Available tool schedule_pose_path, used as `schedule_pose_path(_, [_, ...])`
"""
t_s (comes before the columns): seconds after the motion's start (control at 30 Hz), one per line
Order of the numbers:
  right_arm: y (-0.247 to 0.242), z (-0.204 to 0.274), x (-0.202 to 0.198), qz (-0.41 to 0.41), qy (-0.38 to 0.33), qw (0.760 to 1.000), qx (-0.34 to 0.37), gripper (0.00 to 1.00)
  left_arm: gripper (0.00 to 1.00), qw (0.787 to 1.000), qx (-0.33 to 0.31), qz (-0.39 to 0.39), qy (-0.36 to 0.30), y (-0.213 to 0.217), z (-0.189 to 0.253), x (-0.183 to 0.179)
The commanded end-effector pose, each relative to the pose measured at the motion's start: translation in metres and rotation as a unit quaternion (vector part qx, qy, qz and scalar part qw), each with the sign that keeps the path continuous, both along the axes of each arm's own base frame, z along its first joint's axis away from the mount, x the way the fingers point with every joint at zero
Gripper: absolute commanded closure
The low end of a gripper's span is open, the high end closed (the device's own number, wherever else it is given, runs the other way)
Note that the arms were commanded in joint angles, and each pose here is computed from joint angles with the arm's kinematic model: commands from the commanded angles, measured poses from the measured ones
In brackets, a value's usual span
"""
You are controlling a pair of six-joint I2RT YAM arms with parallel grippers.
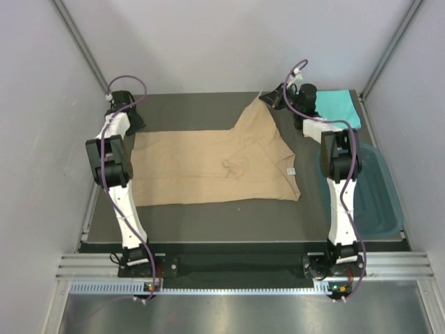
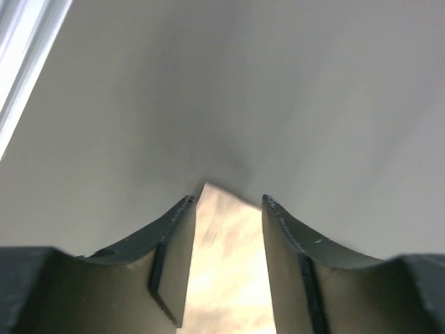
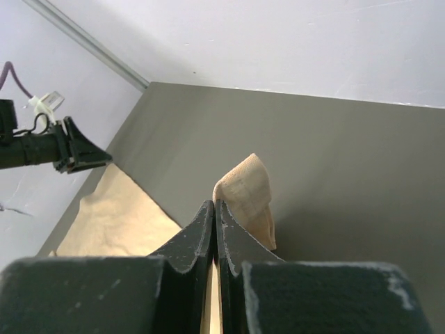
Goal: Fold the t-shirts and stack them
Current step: Fold the tshirt
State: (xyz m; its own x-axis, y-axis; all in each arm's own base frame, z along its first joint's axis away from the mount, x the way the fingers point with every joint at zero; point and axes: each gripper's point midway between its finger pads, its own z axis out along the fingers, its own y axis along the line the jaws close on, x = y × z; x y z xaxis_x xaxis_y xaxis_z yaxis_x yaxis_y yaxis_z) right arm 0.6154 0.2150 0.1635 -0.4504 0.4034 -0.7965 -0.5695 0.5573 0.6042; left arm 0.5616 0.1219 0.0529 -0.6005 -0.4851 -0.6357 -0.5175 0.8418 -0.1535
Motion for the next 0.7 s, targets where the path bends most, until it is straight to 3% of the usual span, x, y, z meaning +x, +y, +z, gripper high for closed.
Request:
schedule_pose_path(0.0, [0.007,0.028,0.002,0.016,-0.049,0.999,0.01,1.0,0.53,1.0,0.003,-0.007,-0.018,0.014,0.007,0.016])
schedule_pose_path(0.3, [0.01,0.022,0.006,0.018,-0.043,0.999,0.016,1.0,0.6,1.0,-0.003,-0.02,0.016,0.021,-0.024,0.013])
schedule_pose_path(0.47, [0.01,0.02,0.008,0.018,-0.038,0.999,0.018,1.0,0.69,0.999,-0.009,-0.029,0.03,0.017,-0.032,0.007])
schedule_pose_path(0.67, [0.009,0.022,0.009,0.018,-0.035,0.999,0.021,1.0,0.58,0.999,0.003,-0.016,0.027,0.021,-0.015,0.0])
